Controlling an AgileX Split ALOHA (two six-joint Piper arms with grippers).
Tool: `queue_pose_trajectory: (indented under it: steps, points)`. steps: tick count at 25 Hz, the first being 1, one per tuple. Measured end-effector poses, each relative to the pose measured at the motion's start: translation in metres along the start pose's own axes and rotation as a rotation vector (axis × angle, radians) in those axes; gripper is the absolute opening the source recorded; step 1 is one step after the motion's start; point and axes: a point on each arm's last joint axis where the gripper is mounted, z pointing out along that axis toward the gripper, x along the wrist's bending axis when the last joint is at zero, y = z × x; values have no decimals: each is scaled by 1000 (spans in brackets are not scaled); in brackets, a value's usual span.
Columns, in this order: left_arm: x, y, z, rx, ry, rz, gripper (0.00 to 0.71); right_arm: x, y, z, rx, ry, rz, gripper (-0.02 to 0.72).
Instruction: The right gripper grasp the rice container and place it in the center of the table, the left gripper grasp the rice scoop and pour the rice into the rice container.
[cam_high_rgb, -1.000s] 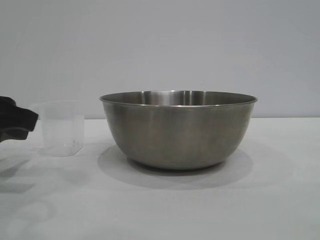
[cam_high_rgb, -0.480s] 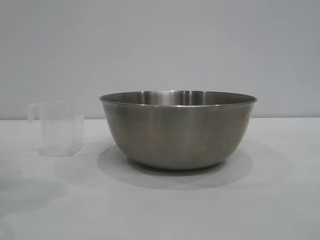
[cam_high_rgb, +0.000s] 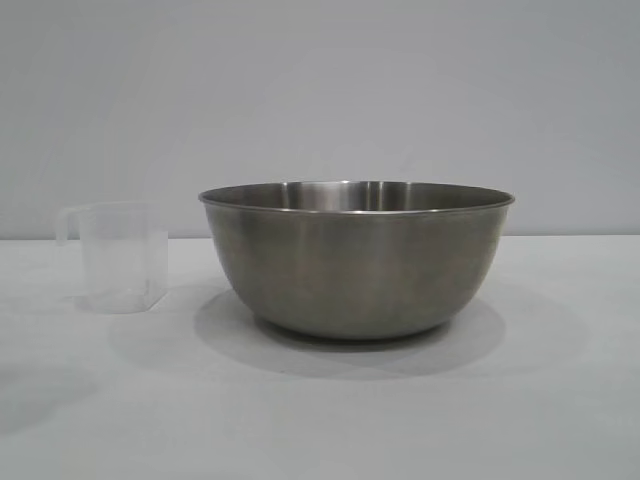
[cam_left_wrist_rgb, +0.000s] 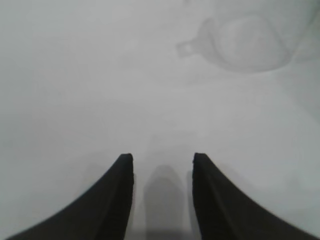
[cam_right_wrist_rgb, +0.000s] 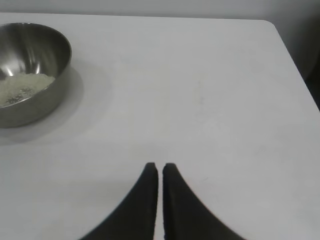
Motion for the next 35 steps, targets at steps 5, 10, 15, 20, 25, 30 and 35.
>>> queue_pose_trajectory:
  steps: [5,10,15,20,25,30,35]
  points:
    - [-4,9,10,18,11,35,233,0,0,0,0,0,0,0]
    - [-11,22,22,45,11,42,233,0,0,0,0,0,0,0]
    - [-16,32,25,79,-18,57,233,0,0,0,0,0,0,0]
    - [-18,41,16,183,-37,87,233,0,0,0,0,0,0,0]
    - [-16,59,-5,213,-62,92,233,0,0,0,0,0,0,0]
    - [-17,84,-34,153,-148,83,233,0,0,0,0,0,0,0]
    - [-11,108,-65,0,-179,65,233,0,0,0,0,0,0,0]
